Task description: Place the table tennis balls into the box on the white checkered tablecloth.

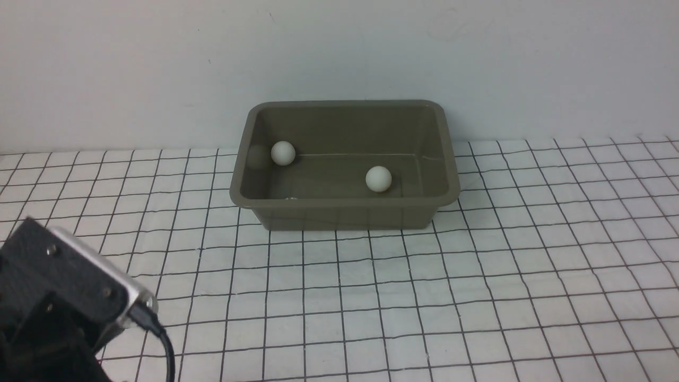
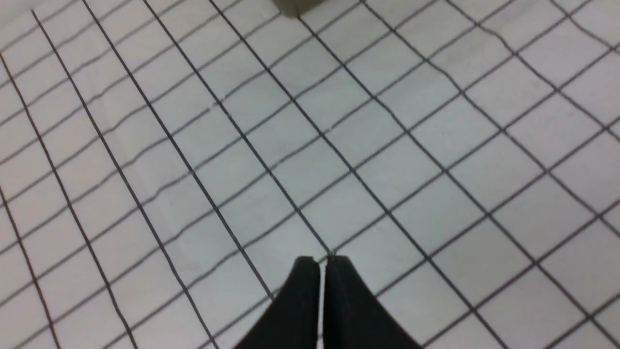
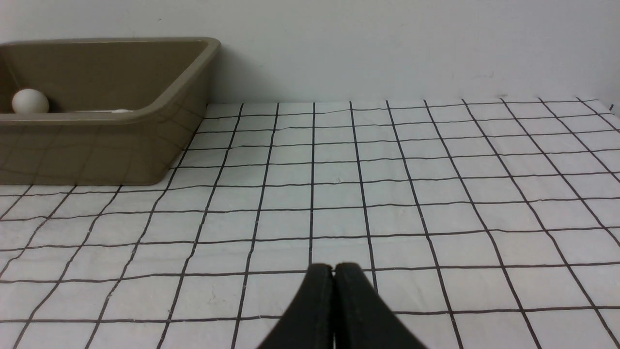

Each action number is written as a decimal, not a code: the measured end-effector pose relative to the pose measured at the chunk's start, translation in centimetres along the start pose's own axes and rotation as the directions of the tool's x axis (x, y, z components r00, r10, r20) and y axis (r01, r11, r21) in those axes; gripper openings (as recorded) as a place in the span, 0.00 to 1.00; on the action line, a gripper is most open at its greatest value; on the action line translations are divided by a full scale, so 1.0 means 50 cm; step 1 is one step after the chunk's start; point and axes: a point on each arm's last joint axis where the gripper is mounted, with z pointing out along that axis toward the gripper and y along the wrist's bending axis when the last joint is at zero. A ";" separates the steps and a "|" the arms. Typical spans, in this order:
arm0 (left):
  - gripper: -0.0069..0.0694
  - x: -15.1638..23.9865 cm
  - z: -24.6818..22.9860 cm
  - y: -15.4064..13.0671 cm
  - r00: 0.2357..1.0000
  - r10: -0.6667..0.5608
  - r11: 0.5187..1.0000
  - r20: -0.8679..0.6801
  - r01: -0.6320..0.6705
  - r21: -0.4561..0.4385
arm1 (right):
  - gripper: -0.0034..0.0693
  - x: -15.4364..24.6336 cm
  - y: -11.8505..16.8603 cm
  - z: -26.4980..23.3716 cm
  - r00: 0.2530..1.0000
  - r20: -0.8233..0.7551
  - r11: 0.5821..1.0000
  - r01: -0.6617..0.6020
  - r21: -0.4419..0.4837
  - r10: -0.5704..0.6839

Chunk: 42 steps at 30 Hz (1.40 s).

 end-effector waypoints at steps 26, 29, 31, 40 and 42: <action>0.08 0.126 -0.057 0.001 0.987 0.158 0.959 0.008 -0.151 -0.239 | 0.02 0.000 0.000 0.000 1.000 0.000 1.000 0.000 0.000 0.000; 0.08 0.134 -0.093 0.004 0.981 0.178 0.928 0.076 -0.142 -0.343 | 0.02 0.000 0.000 0.000 1.000 0.000 1.000 0.000 0.000 0.000; 0.08 0.139 -0.109 0.003 0.977 0.184 0.913 0.107 -0.130 -0.387 | 0.02 0.000 0.000 0.000 1.000 0.000 1.000 0.000 0.000 0.000; 0.08 0.153 -0.145 -0.009 0.963 0.059 0.903 0.263 0.061 -0.426 | 0.02 0.000 0.000 0.000 1.000 0.000 1.000 0.000 0.000 0.000; 0.08 0.157 -0.152 -0.016 0.939 -0.026 0.908 0.342 0.166 -0.385 | 0.02 0.000 0.000 0.000 1.000 0.000 1.000 0.000 0.000 0.000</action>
